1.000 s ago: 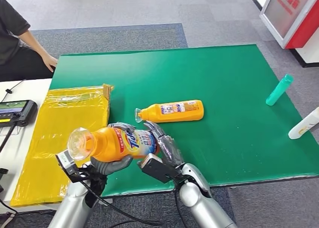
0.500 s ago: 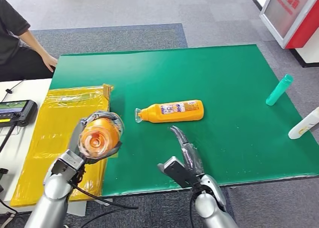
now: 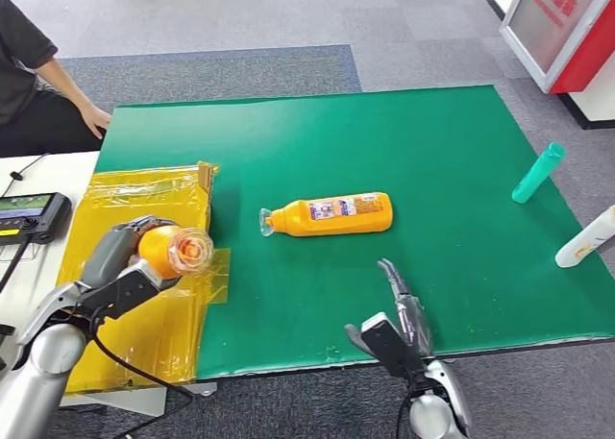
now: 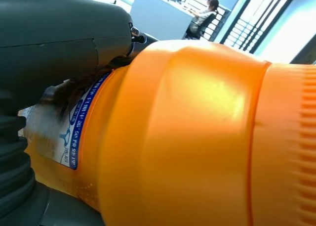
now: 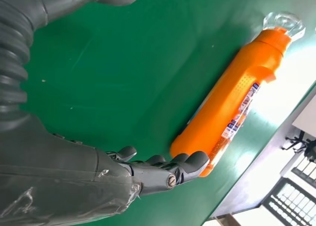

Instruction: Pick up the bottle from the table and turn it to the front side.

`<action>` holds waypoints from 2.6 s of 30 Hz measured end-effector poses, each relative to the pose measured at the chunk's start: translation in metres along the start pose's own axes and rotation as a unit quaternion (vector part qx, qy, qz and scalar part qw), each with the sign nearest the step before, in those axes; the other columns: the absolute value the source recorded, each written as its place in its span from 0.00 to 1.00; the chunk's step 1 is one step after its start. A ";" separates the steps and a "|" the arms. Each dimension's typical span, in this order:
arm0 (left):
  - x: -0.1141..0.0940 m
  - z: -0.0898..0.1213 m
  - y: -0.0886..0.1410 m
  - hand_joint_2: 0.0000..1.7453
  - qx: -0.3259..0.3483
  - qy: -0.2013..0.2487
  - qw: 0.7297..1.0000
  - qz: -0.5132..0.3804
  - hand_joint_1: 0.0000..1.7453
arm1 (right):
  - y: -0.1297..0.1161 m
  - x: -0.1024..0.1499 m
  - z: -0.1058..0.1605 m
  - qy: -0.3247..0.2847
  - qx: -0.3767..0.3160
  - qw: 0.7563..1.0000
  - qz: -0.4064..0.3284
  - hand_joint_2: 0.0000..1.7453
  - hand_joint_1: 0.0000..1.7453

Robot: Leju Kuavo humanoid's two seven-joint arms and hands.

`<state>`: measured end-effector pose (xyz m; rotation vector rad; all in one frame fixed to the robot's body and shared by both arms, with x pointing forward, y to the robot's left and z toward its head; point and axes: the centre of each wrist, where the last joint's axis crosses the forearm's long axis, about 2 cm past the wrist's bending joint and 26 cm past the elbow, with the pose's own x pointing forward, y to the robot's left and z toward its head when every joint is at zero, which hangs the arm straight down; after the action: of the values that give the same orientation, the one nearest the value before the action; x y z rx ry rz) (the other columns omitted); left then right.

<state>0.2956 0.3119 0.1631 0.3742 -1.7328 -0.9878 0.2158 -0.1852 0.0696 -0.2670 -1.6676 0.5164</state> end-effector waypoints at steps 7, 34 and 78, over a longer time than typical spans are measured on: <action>-0.021 -0.012 0.017 1.00 -0.031 0.091 0.991 -0.088 1.00 | -0.003 -0.002 0.001 0.001 0.012 1.000 -0.009 1.00 0.00; -0.047 -0.078 0.005 1.00 -0.215 0.128 0.957 -0.148 0.99 | 0.002 -0.005 -0.021 -0.005 0.055 0.998 -0.013 1.00 0.00; -0.002 0.060 -0.064 1.00 0.164 -0.066 0.978 0.107 0.00 | 0.000 -0.007 0.028 -0.033 -0.032 0.998 -0.053 1.00 0.00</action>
<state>0.2293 0.3005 0.1068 0.3270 -2.0162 -0.5827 0.1899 -0.1939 0.0610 -0.2079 -1.7548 0.3962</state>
